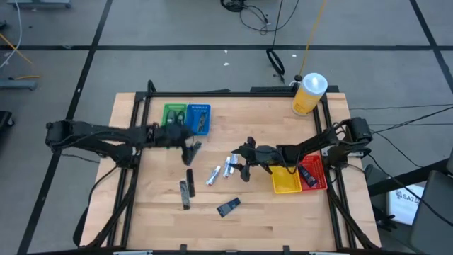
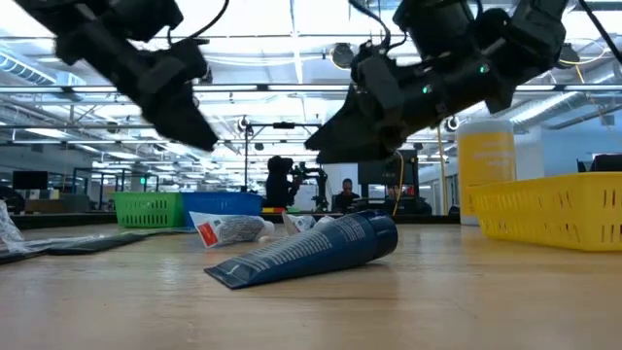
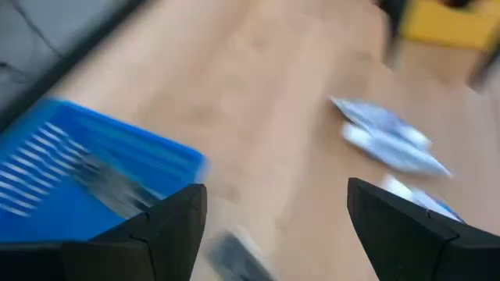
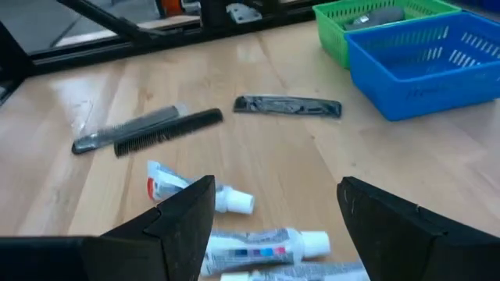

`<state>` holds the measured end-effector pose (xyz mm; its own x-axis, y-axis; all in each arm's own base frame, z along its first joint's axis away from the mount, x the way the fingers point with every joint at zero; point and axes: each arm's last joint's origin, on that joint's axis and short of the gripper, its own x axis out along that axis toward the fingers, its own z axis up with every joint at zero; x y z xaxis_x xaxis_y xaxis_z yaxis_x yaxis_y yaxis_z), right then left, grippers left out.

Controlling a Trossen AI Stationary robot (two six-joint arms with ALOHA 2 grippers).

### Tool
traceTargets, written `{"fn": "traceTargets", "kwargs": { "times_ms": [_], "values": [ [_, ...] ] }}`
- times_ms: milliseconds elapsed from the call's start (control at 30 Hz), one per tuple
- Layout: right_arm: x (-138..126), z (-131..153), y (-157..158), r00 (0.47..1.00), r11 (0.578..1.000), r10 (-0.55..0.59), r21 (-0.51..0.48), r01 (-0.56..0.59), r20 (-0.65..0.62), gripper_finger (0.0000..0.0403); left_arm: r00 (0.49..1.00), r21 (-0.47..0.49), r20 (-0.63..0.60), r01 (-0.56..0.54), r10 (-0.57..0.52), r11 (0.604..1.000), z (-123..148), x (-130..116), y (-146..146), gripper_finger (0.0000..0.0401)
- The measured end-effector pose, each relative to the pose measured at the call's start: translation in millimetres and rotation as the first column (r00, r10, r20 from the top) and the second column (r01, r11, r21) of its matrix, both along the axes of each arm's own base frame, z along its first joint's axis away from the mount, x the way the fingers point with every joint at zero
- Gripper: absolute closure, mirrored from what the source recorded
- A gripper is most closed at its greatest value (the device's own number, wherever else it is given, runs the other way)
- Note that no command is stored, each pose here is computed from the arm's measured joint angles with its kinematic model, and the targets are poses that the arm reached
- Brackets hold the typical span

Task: Pick & Place Travel size toiletries
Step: Put the black comb into the blue bin

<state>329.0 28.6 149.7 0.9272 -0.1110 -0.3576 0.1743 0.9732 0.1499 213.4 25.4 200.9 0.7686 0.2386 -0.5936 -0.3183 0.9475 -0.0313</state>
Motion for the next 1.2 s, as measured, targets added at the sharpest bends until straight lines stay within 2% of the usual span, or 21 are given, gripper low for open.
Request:
{"fn": "traceTargets", "kwargs": {
  "times_ms": [67,167,267,333,400,467,500,633,867,1000,1200],
  "values": [
    [0,-6,2,1.0,1.0,0.012,-0.013,-0.012,-0.005,0.0142,1.0,-0.015,-0.02,-0.003,0.002,1.0,-13,-2,-19,0.0096],
    [3,-7,4,0.999,0.998,0.035,-0.058,-0.034,0.015,0.0142,0.992,-0.039,-0.085,-0.092,0.088,0.995,-28,-9,-41,0.0096],
    [2,-13,4,0.999,0.996,0.043,-0.083,-0.044,-0.018,0.0142,0.972,-0.144,-0.132,-0.215,0.197,0.966,-35,-18,-57,0.0096],
    [2,-13,3,0.999,0.995,0.045,-0.093,-0.046,-0.018,0.0142,0.946,-0.233,-0.176,-0.31,0.273,0.922,-39,-26,-64,0.0096],
    [2,-12,3,0.999,0.993,0.049,-0.103,-0.05,-0.013,0.0142,0.899,-0.297,-0.219,-0.432,0.379,0.852,-44,-32,-69,0.0096],
    [2,-12,4,0.998,0.991,0.055,-0.118,-0.057,-0.019,0.0142,0.85,-0.288,-0.219,-0.526,0.48,0.8,-51,-34,-71,0.0096],
    [2,-12,4,0.998,0.991,0.057,-0.121,-0.058,-0.019,0.0142,0.834,-0.265,-0.198,-0.552,0.515,0.791,-54,-34,-72,0.0096],
    [2,-12,4,0.998,0.991,0.057,-0.121,-0.059,-0.019,0.0142,0.818,-0.215,-0.095,-0.574,0.568,0.79,-63,-23,-77,0.0096],
    [3,-11,4,0.998,0.991,0.057,-0.121,-0.057,-0.008,0.0142,0.819,-0.187,-0.122,-0.574,0.561,0.797,-98,-2,-80,0.0104],
    [4,-8,5,0.998,0.991,0.059,-0.119,-0.055,0.026,0.0142,0.8,-0.129,-0.118,-0.599,0.588,0.79,-113,2,-77,0.0138],
    [5,0,13,0.99,0.989,0.091,-0.129,-0.077,0.107,0.0142,0.793,-0.081,-0.128,-0.607,0.596,0.791,-121,1,-76,0.0201]
  ]
}}
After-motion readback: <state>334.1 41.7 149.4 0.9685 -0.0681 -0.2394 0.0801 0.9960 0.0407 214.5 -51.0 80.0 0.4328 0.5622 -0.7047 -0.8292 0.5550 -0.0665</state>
